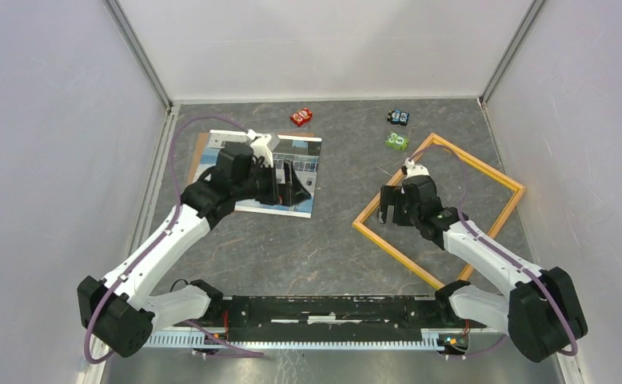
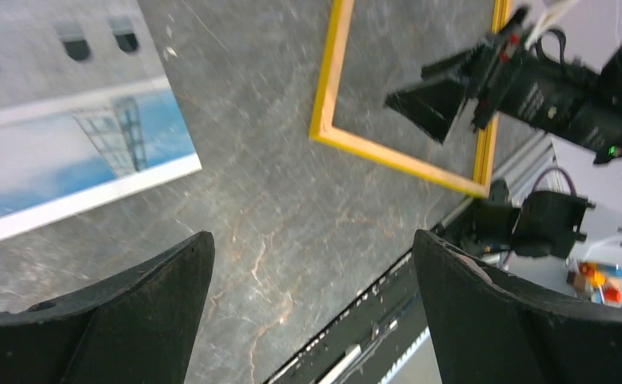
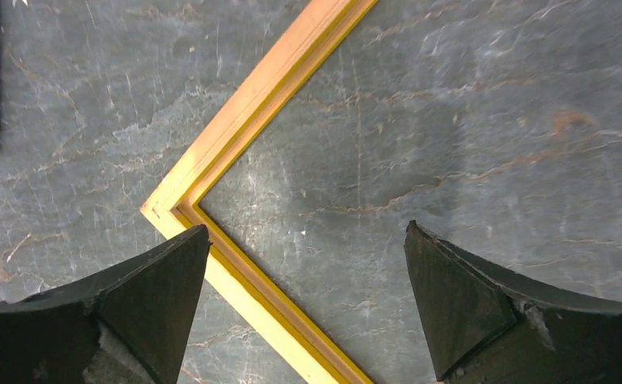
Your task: Put the photo into the frame
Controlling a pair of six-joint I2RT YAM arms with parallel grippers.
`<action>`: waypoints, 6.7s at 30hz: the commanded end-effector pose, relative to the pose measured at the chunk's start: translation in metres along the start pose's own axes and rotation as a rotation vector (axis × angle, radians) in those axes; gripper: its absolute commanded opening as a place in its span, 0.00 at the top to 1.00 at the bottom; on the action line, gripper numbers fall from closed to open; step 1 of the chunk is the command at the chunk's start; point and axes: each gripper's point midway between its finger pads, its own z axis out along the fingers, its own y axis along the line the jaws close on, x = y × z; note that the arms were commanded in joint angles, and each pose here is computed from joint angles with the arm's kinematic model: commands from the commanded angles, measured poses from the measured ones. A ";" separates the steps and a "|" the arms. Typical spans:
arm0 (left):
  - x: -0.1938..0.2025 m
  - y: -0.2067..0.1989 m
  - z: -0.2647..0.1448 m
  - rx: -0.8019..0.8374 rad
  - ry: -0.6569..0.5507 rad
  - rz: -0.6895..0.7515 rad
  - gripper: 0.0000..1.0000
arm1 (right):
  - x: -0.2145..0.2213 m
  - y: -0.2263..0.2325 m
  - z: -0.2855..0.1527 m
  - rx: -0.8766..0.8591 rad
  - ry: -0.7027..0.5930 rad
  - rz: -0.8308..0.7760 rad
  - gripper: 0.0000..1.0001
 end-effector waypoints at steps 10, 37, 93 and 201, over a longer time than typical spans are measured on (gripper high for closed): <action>0.022 -0.013 0.011 0.082 -0.009 0.007 0.00 | 0.044 0.039 0.019 -0.244 0.135 -0.104 0.02; 0.016 0.000 -0.013 -0.022 -0.048 0.065 0.00 | -0.004 0.166 0.052 -0.457 0.053 -0.275 0.04; 0.037 0.242 0.082 -0.485 0.000 -0.767 0.00 | -0.016 0.243 0.106 -0.748 0.203 0.182 0.32; -0.062 0.386 -0.038 -0.851 -0.173 -0.688 0.01 | 0.012 0.235 0.085 -0.782 0.225 0.199 0.27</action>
